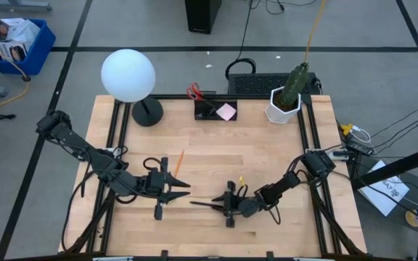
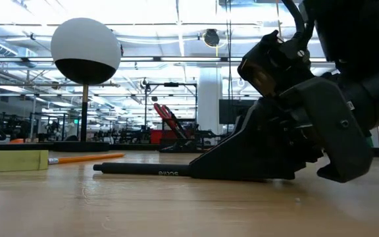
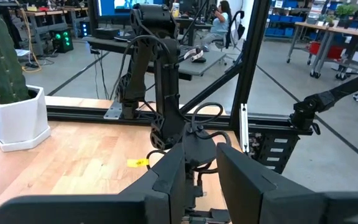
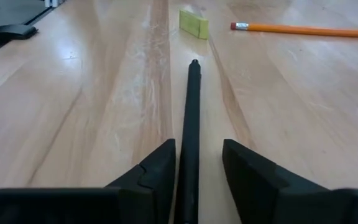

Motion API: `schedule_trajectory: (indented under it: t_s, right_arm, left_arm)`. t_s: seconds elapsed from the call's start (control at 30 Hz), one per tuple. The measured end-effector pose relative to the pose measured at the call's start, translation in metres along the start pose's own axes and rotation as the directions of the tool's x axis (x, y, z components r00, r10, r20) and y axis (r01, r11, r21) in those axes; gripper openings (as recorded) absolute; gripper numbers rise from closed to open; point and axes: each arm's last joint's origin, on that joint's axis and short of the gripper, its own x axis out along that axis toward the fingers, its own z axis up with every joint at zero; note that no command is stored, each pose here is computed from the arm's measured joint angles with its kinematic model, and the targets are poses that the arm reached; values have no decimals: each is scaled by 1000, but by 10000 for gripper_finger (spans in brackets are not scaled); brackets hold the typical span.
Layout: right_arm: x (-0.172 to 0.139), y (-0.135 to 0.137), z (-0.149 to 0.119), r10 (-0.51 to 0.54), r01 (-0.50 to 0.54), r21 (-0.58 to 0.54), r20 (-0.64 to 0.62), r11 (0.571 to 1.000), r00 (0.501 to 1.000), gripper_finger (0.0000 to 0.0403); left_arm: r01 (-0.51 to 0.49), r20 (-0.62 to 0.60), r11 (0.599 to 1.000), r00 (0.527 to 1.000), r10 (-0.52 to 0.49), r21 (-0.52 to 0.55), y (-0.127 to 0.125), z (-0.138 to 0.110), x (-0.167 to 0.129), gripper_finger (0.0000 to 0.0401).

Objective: Pick and place office supplies into organizer
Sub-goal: Put the black pen into the desk organizer

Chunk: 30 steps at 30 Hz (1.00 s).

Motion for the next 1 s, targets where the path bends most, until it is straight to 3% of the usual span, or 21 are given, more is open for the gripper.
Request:
schedule_trajectory:
  t_s: [0.23, 0.37, 0.63, 0.87, 1.0]
  right_arm:
    - [0, -2, -4, -39, 39, -5, -36, 999, 999, 72]
    - [0, -3, -4, -39, 39, -4, -39, 999, 999, 26]
    - [-1, -2, 0, -35, 35, -10, -30, 999, 999, 26]
    - [-15, -3, 32, -32, 34, -43, 35, 999, 999, 26]
    - [-26, -6, 58, -104, 107, -20, 109, 994, 989, 26]
  left_arm:
    - [1, 1, 1000, 1000, -1, 1, 0, 0, 0, 97]
    - [1, -1, 999, 1000, -1, -54, 0, -1, 1, 97]
    - [4, -19, 999, 1000, -5, -53, 0, -9, 13, 97]
    - [-27, 22, 994, 999, 30, -109, 9, -3, 18, 97]
    - [-51, 3, 994, 999, 51, -99, 14, -6, 23, 97]
